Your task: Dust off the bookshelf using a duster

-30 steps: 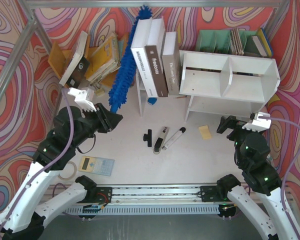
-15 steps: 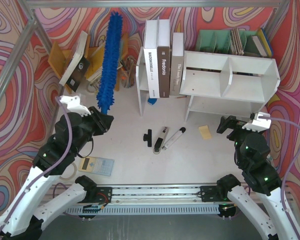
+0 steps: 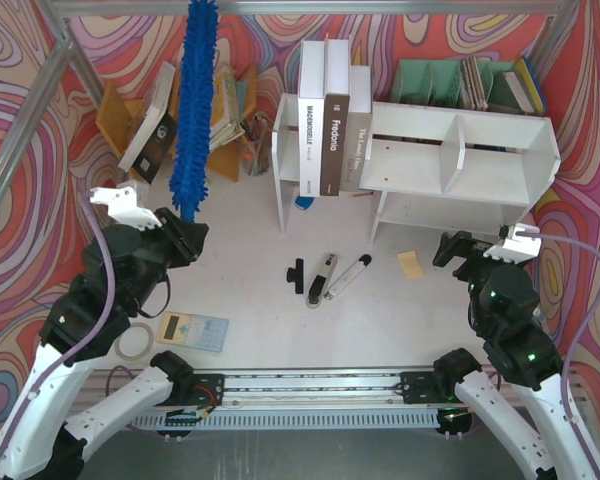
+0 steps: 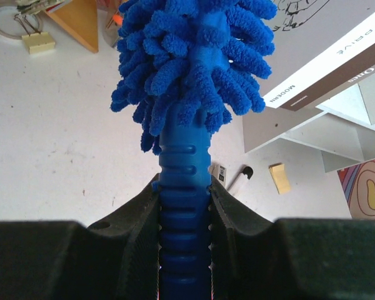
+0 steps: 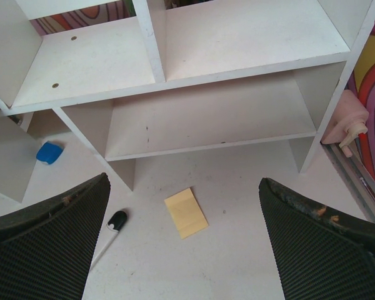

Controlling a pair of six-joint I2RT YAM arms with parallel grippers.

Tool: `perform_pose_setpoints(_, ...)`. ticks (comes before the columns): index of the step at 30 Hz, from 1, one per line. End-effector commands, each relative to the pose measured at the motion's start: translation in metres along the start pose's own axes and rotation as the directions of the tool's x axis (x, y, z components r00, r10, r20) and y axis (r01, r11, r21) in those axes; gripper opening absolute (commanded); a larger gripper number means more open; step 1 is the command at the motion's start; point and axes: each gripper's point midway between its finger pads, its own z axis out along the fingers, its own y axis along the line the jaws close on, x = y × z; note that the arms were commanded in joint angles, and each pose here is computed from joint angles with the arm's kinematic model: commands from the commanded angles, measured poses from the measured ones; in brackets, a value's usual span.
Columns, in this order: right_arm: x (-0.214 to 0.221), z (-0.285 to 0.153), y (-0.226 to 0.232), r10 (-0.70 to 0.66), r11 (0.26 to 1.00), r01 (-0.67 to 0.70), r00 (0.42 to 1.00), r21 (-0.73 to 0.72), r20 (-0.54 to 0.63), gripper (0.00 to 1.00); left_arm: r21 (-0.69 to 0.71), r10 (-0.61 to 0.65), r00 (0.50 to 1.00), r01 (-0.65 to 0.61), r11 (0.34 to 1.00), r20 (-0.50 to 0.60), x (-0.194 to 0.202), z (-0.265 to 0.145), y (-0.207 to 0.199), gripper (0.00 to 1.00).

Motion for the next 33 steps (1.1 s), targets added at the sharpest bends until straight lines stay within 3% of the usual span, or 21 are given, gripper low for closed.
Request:
perform_pose_setpoints(1, -0.005, 0.001, 0.001, 0.004, 1.000, -0.004, 1.000, 0.002, 0.011, 0.90, 0.045, 0.023, 0.997, -0.026, 0.999, 0.070, -0.024, -0.006, -0.012, 0.00)
perform_pose_setpoints(13, -0.005, 0.001, 0.005, 0.005, 1.000, -0.005, 1.000, -0.019, -0.001, 0.90, 0.243, -0.002, 0.997, -0.019, 0.970, 0.083, -0.039, -0.014, -0.054, 0.00)
perform_pose_setpoints(26, -0.005, 0.002, 0.012, -0.004, 0.999, 0.004, 1.000, -0.051, -0.018, 0.90, 0.436, 0.030, 0.994, -0.076, 0.897, 0.110, -0.089, -0.032, -0.117, 0.00)
perform_pose_setpoints(33, -0.005, 0.002, 0.011, -0.006, 0.999, 0.005, 1.000, -0.043, -0.016, 0.90, 0.442, -0.018, 0.996, -0.023, 0.897, 0.088, -0.083, -0.021, -0.132, 0.00)
